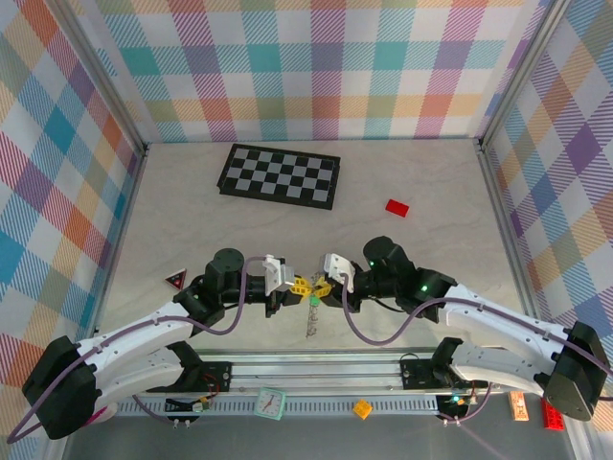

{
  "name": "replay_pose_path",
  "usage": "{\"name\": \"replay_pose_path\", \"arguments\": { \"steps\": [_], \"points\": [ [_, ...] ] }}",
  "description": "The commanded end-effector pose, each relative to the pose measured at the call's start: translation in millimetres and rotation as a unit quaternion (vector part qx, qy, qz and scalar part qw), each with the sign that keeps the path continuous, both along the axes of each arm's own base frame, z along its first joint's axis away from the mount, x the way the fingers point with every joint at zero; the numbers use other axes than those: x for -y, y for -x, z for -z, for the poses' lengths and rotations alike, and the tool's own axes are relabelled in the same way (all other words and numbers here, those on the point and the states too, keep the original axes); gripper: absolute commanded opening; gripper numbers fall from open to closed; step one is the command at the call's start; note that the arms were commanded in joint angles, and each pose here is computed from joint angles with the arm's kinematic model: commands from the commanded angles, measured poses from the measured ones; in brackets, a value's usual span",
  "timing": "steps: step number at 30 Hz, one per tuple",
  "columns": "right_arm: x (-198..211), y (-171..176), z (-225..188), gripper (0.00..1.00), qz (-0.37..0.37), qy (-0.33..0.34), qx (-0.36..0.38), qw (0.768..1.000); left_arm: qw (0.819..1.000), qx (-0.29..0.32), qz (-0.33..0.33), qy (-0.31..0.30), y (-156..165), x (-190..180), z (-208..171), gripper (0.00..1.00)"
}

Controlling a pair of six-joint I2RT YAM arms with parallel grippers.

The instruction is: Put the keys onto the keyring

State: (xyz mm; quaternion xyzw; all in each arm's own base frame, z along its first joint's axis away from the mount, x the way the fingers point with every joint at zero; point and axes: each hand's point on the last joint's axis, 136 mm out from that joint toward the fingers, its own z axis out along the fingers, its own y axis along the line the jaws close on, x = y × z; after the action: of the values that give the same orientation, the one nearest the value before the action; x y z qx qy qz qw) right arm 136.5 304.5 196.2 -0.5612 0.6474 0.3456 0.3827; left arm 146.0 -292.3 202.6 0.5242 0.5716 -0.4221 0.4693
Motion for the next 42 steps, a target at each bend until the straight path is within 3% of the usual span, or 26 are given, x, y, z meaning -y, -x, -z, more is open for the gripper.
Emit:
{"name": "replay_pose_path", "arguments": {
  "steps": [1, 7, 12, 14, 17, 25, 29, 33, 38, 42],
  "points": [
    [-8, 1, -11, 0.10, -0.015, -0.026, 0.006, 1.000, 0.998, 0.030, 0.024, 0.040, 9, 2, -21, 0.00],
    [-7, 1, -16, 0.00, -0.020, -0.026, 0.020, 0.999, 0.999, 0.027, 0.021, 0.037, 9, 1, -19, 0.00],
    [-4, 3, -15, 0.00, -0.028, -0.014, 0.026, 0.999, 0.999, 0.023, 0.009, 0.023, 5, 0, -14, 0.01],
    [-3, 4, -15, 0.00, -0.033, -0.006, 0.028, 0.999, 1.000, 0.018, -0.007, 0.013, -1, -1, -11, 0.19],
    [0, 5, -9, 0.00, -0.041, 0.026, 0.025, 0.999, 1.000, 0.012, -0.013, -0.011, -4, -1, -6, 0.25],
    [-1, 11, -12, 0.00, -0.080, 0.082, 0.002, 0.993, 0.999, -0.001, 0.004, -0.049, -1, 0, 2, 0.14],
    [-1, 3, -11, 0.00, -0.079, 0.121, 0.008, 0.989, 0.998, -0.001, 0.016, -0.066, 1, 0, 2, 0.05],
    [-4, -2, -21, 0.00, -0.068, 0.111, 0.017, 0.991, 0.997, -0.002, 0.021, -0.070, 3, -1, 1, 0.00],
    [3, -8, -14, 0.27, -0.019, 0.093, 0.008, 0.995, 0.999, -0.001, 0.004, -0.040, 0, 0, -4, 0.00],
    [9, -2, 1, 0.30, 0.003, 0.075, -0.019, 0.997, 1.000, -0.001, -0.003, -0.012, -1, 1, -9, 0.00]
  ]
}}
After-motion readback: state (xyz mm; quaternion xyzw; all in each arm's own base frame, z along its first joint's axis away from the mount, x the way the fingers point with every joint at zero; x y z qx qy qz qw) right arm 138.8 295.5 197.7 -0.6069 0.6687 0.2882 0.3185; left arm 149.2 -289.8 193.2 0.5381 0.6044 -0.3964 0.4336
